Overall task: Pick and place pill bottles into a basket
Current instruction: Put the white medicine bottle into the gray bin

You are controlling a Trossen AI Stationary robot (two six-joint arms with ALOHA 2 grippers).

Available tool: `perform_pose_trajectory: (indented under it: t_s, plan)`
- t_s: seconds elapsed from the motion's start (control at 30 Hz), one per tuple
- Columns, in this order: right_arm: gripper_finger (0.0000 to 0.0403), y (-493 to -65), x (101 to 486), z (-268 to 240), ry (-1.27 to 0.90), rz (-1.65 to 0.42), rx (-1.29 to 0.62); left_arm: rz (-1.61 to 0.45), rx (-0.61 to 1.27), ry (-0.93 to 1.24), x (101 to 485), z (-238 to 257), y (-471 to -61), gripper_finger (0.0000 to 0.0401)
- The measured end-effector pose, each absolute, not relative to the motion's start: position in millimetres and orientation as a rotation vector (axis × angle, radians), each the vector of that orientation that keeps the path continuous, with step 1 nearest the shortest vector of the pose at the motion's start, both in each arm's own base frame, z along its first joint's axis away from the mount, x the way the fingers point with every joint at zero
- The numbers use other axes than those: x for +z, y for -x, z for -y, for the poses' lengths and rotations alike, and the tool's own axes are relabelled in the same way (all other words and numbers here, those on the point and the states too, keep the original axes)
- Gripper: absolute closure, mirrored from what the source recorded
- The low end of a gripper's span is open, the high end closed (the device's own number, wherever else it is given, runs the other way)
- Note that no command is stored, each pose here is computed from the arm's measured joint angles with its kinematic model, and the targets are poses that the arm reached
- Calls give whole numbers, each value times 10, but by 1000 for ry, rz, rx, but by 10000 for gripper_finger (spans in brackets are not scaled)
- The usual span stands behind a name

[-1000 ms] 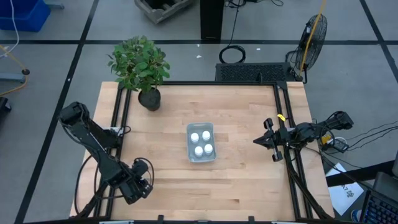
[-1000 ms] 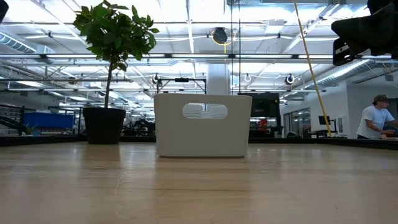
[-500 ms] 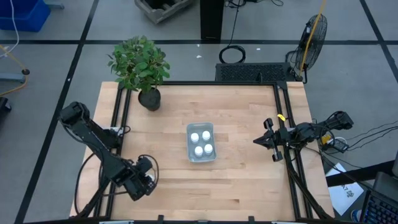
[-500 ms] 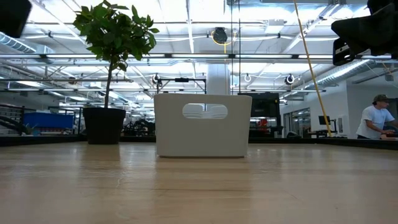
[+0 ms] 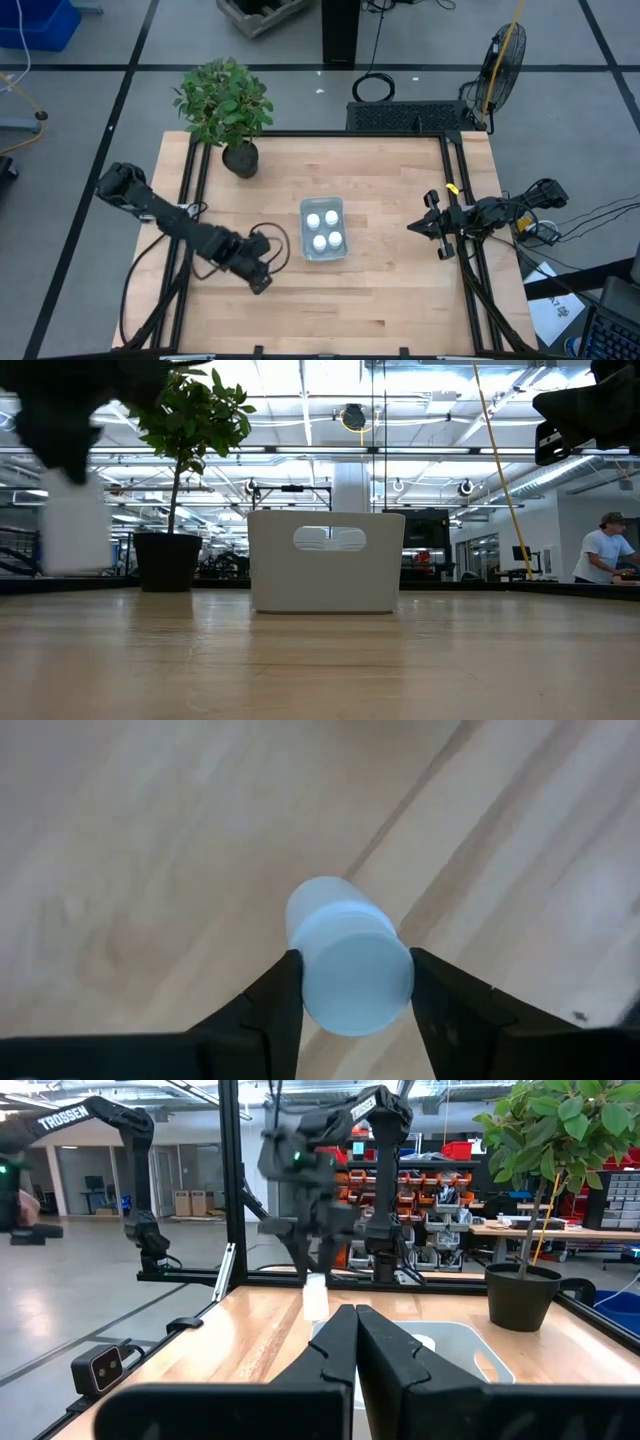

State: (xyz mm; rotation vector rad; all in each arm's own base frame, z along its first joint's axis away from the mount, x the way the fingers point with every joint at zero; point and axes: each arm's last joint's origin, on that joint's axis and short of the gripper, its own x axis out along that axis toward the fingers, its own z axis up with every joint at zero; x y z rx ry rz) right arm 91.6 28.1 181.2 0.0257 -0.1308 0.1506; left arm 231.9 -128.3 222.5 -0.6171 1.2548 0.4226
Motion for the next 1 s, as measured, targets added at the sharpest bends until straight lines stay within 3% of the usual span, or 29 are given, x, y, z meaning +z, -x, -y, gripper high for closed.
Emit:
perform_pose_trajectory:
  t_s: [0.47,1.0]
  plan:
    - [403,-916,1812,-281,-26,131,150,-1074,383,486,3286,585,-2734,238]
    - [403,-916,1812,-281,-26,131,151,-1048,148,499,2921,4,-3462,235]
